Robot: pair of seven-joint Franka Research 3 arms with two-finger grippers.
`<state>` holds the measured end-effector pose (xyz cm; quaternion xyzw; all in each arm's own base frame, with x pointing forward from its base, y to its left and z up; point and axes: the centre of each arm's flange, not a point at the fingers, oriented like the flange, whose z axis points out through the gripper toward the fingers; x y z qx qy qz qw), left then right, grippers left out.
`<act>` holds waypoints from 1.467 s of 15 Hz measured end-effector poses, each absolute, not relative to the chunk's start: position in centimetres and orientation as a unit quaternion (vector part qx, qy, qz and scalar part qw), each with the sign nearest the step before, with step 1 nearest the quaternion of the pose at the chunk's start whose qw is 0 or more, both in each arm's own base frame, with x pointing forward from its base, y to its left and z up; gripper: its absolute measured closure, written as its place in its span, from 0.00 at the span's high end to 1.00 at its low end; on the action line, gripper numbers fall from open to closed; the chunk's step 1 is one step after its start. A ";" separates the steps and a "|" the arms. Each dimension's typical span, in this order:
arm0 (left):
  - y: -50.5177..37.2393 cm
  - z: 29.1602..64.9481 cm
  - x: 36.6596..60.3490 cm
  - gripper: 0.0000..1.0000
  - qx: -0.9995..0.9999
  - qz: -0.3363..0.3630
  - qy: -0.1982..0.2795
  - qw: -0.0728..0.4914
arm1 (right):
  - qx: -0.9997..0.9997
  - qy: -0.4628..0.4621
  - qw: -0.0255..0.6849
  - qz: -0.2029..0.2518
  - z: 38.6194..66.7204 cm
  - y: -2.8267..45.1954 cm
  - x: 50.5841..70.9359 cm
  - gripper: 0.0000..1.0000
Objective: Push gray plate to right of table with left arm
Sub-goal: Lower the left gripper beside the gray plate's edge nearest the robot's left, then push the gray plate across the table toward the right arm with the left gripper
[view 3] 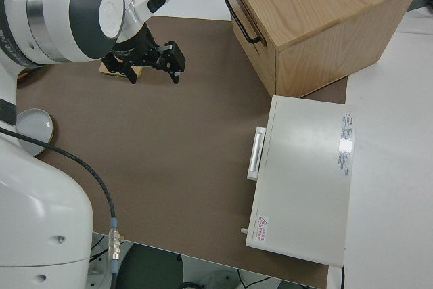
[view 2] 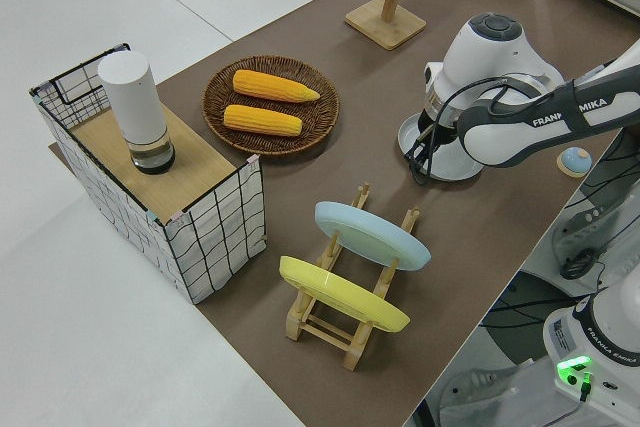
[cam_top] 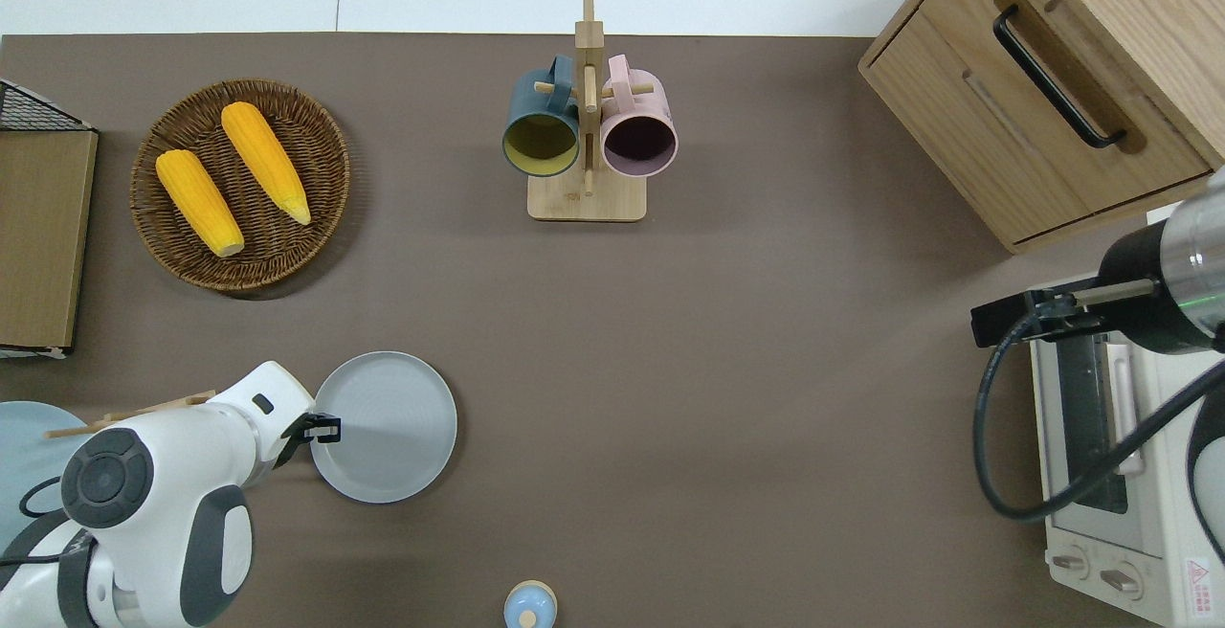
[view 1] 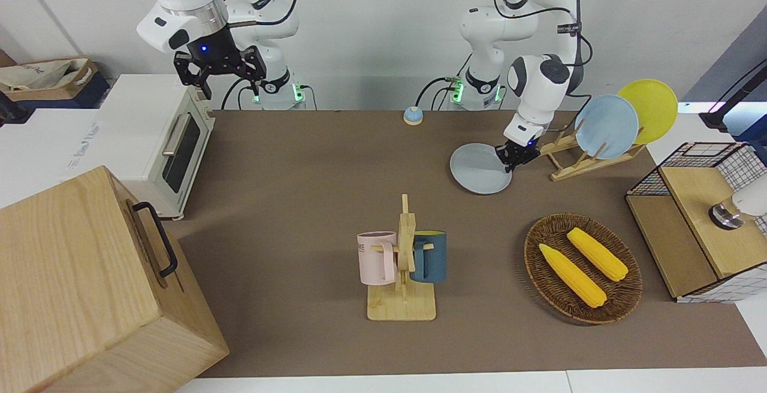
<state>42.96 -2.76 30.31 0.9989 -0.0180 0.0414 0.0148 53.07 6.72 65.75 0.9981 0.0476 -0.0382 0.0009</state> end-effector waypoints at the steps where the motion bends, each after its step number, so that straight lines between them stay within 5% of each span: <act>1: -3.5 30.3 42.9 0.06 0.999 0.042 -0.013 0.016 | 0.998 0.048 0.001 -0.038 65.7 6.7 53.1 0.99; 22: -32.4 30.1 41.6 0.03 0.996 0.035 0.058 0.063 | 0.998 0.048 0.001 -0.038 65.7 6.7 53.1 0.99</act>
